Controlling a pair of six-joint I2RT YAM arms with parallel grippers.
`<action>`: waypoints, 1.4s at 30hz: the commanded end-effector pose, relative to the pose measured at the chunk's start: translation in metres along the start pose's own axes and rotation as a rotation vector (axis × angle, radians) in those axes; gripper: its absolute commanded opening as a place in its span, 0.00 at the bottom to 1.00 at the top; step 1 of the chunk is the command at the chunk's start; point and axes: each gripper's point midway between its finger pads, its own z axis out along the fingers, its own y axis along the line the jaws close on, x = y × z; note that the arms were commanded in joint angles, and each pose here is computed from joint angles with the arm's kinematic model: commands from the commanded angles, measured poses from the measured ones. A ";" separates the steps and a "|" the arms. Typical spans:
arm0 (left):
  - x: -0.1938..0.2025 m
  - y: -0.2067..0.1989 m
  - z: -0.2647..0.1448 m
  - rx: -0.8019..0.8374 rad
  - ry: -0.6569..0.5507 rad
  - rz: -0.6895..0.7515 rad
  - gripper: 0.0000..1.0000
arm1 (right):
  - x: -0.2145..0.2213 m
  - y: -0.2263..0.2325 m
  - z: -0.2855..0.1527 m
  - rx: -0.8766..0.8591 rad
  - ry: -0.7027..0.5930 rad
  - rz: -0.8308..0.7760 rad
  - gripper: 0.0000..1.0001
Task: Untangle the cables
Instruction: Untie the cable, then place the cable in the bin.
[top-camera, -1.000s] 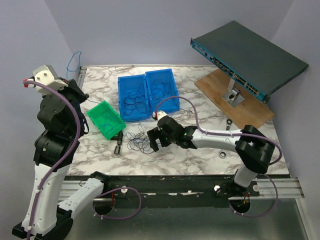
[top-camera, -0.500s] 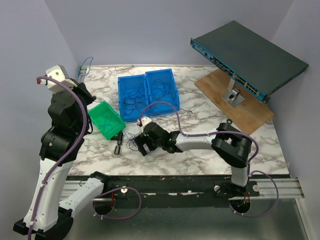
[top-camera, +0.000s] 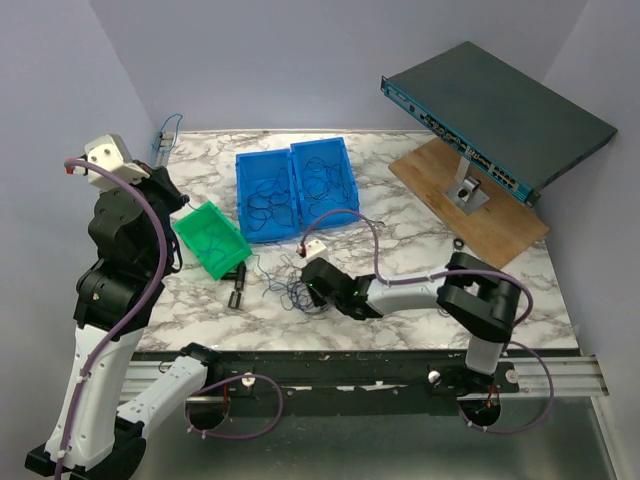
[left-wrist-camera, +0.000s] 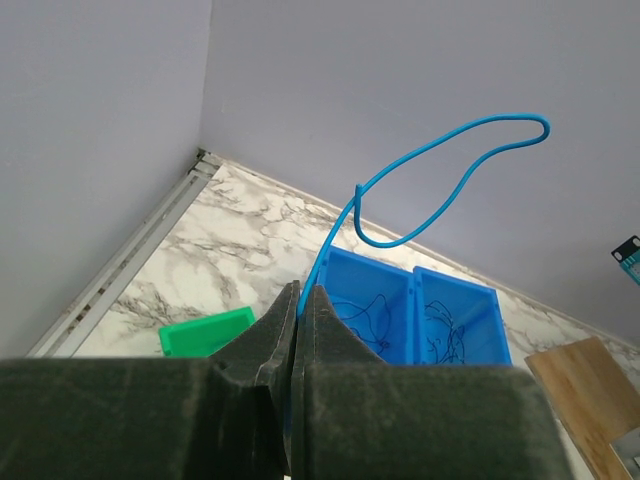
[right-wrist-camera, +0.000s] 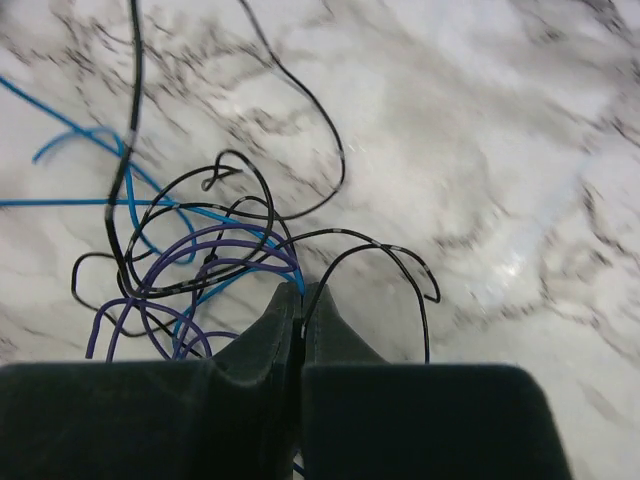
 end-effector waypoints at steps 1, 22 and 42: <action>-0.005 -0.001 -0.003 0.006 0.005 -0.020 0.00 | 0.058 -0.063 -0.033 0.216 0.124 0.045 0.01; 0.018 0.008 -0.001 -0.026 0.048 0.008 0.00 | 0.041 -0.192 -0.092 0.507 -0.052 0.483 0.01; -0.021 -0.003 0.012 -0.048 0.009 0.112 0.00 | 0.019 -0.121 -0.087 -0.002 -0.170 0.329 0.45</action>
